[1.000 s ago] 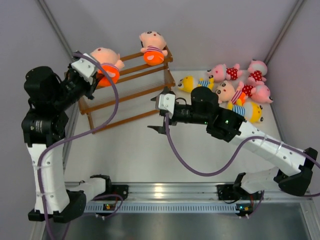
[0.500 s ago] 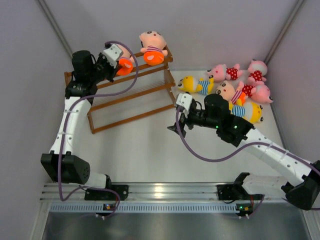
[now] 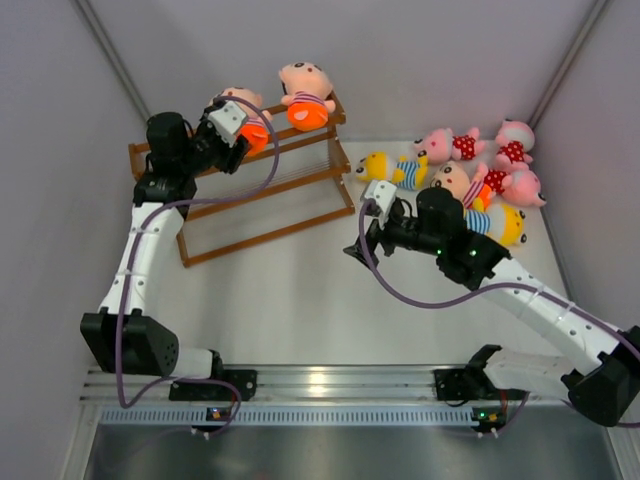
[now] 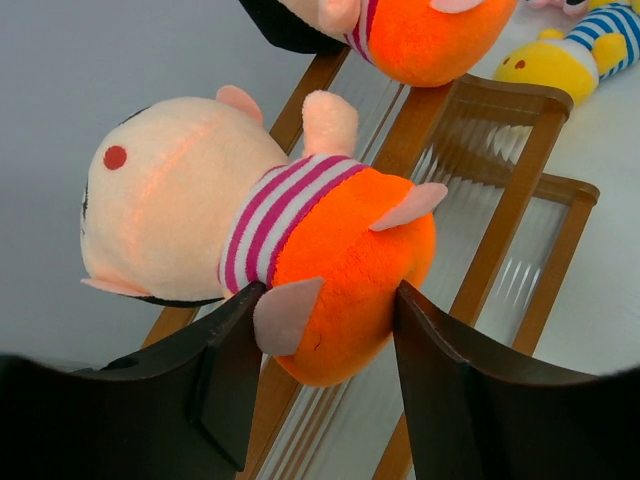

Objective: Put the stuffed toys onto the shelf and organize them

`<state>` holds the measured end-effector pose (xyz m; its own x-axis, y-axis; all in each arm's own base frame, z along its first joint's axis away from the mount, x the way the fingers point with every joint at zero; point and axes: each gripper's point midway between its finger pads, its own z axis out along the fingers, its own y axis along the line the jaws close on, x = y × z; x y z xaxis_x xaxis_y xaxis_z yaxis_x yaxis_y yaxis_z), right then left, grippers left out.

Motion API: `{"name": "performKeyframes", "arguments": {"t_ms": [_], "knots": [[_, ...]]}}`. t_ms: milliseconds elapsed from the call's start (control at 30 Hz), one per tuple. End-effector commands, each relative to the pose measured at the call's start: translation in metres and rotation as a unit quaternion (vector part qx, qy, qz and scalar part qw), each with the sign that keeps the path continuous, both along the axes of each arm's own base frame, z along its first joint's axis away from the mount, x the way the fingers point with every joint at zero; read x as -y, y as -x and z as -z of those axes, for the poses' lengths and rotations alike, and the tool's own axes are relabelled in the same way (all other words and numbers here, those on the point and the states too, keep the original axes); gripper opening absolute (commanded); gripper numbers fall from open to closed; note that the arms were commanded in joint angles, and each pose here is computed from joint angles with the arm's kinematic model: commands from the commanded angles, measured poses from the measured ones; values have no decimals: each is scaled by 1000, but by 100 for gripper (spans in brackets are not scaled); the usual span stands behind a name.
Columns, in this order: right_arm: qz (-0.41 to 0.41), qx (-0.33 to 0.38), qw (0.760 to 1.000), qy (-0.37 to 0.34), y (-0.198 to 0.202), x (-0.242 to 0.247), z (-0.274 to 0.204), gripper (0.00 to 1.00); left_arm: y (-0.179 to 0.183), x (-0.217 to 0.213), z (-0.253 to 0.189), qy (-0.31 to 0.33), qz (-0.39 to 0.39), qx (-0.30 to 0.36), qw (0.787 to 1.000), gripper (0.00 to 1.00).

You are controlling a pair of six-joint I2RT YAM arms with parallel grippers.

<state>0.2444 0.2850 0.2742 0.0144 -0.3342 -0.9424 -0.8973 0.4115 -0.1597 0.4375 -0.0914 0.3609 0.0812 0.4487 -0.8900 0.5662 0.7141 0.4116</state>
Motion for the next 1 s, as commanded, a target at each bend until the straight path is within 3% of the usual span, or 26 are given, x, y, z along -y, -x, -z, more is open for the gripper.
{"name": "performKeyframes", "arguments": {"t_ms": [0,200,233,267,300,400,567,633,667,733,767,833,967], "knots": [[38,22,998,-46,-10,12,-30,99,9,-7,-25,11,-22,32,999,59],[154,-11,987,-53,-47,46,-31,99,24,-14,-29,7,-39,35,999,76],[193,-13,980,-55,-60,61,-35,99,29,-15,-32,6,-43,37,998,83],[219,-29,973,-57,-67,70,-31,99,32,-15,-33,6,-42,34,999,98],[243,-35,967,-61,-74,79,-30,99,37,-15,-38,7,-42,37,998,98],[353,-72,928,-93,-106,128,-26,99,50,-17,-44,20,-49,27,998,98],[526,-185,811,-177,-170,246,8,98,74,-25,-50,31,-78,7,996,98],[561,-218,767,-220,-188,299,19,90,92,-29,-49,30,-91,-14,995,98],[574,-258,743,-228,-201,313,46,87,97,-34,-47,22,-102,-17,994,98],[585,-275,723,-244,-217,342,54,81,120,-40,-38,8,-111,-45,993,98],[593,-304,708,-234,-228,351,84,79,128,-42,-31,-2,-114,-59,992,98],[600,-309,702,-226,-244,362,93,76,148,-48,-12,-20,-122,-100,987,98],[598,-371,678,-211,-267,364,154,73,168,-59,17,-51,-139,-149,978,98]]}}
